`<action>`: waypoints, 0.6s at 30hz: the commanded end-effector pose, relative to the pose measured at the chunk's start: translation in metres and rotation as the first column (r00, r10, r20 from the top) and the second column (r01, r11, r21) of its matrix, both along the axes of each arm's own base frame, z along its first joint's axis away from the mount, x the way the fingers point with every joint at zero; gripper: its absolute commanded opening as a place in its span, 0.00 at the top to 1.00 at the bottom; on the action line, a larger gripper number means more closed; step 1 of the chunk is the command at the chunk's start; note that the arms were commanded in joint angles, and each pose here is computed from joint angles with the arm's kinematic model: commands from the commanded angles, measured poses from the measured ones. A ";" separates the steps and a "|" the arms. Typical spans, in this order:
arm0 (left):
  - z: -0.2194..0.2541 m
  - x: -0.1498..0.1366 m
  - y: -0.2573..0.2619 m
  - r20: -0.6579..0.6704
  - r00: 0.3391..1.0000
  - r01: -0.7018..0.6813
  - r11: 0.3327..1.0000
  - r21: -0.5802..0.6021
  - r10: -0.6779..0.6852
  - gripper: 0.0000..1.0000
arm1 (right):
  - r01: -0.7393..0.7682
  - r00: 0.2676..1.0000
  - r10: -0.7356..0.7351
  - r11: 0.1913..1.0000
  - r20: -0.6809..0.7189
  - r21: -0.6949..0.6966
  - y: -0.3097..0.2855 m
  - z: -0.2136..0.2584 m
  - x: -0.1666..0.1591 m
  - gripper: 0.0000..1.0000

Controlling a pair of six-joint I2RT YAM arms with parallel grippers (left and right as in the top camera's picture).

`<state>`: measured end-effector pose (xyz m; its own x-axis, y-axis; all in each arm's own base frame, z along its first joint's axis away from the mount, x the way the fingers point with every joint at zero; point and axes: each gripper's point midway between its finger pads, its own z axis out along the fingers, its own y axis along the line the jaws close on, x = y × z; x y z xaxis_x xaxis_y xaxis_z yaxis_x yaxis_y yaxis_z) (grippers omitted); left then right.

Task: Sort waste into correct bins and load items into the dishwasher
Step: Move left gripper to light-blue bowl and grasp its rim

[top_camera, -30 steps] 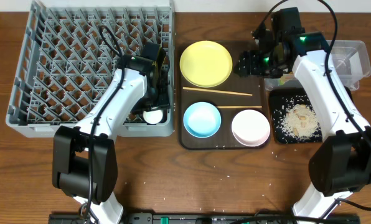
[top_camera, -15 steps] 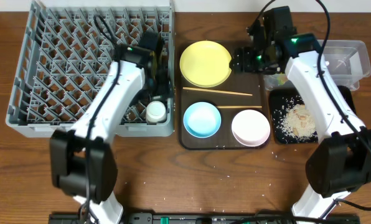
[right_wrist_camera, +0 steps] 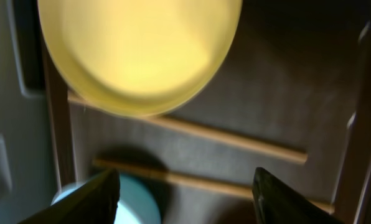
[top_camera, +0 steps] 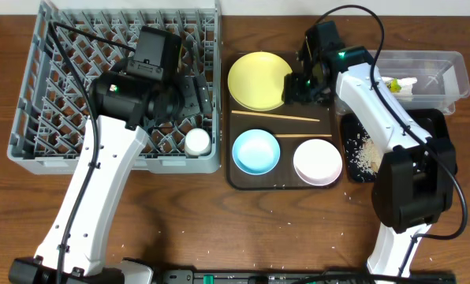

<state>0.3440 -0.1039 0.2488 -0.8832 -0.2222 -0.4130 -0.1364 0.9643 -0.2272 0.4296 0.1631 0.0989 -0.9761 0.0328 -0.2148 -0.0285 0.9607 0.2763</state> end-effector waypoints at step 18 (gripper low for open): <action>-0.067 -0.037 -0.124 -0.177 0.941 0.281 0.957 -0.070 -0.289 0.18 | 0.202 0.969 -0.205 0.979 0.140 0.036 -0.105 0.125 -0.035 0.27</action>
<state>0.3099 -0.2067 0.2066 -0.9592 -0.0029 -0.2828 0.0796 0.9567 -0.2800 0.3903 0.0769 0.2212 -0.9203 0.1988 -0.3370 0.0895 0.9454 0.3133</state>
